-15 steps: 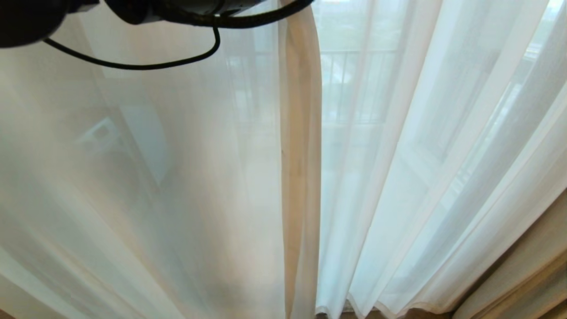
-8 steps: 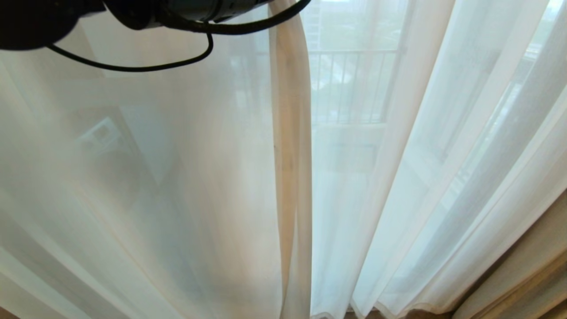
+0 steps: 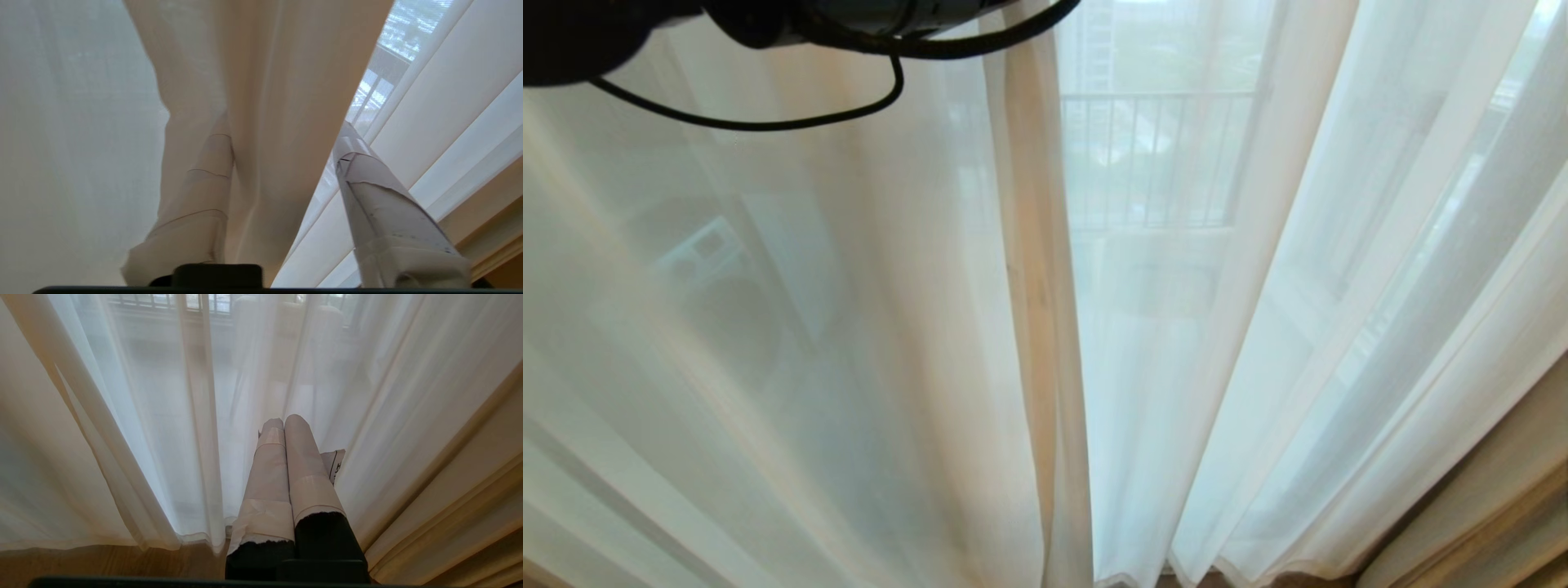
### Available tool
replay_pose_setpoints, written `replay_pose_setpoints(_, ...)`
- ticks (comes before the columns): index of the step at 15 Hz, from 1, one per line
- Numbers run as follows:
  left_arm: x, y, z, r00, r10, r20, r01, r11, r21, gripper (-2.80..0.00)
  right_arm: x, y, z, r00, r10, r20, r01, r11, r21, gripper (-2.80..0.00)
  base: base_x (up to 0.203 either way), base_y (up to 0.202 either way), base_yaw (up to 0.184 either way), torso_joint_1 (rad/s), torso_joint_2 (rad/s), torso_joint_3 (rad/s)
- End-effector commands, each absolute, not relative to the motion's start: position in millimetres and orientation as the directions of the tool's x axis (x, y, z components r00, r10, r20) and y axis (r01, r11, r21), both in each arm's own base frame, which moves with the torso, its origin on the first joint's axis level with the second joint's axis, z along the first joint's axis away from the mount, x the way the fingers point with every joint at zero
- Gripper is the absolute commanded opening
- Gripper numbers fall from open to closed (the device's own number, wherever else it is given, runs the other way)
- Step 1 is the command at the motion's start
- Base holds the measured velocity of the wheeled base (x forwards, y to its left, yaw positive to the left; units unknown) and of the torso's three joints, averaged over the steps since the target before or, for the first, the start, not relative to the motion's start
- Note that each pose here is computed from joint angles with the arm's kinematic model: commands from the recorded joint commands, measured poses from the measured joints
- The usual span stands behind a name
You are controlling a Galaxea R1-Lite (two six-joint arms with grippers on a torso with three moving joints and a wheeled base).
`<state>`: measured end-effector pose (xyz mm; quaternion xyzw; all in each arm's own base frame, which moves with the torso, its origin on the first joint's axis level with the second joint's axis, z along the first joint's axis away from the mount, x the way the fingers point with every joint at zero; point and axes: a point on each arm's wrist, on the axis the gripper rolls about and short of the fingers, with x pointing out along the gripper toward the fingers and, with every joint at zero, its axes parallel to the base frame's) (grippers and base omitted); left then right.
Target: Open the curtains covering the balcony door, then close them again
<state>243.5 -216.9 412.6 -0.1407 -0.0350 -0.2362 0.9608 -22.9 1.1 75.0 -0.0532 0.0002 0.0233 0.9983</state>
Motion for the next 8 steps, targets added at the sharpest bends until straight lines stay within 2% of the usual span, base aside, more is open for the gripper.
replay_pose_setpoints(1, 236, -202, 423, 0.893, -0.421, 0.157, 0.449, 0.854, -0.264, 0.0, -23, 1, 75, 0.999, 0.048, -0.005, -0.048, 0.993, -0.107, -2.8, 0.0, 0.0, 0.0, 0.0, 0.0, 0.0)
replay_pose_setpoints(8, 200, -157, 417, 0.947, -0.312, 0.077, 0.321, 0.915, -0.245, 0.0, -23, 1, 75, 0.999, 0.048, -0.005, -0.048, 0.993, -0.107, -2.8, 0.0, 0.0, 0.0, 0.0, 0.0, 0.0)
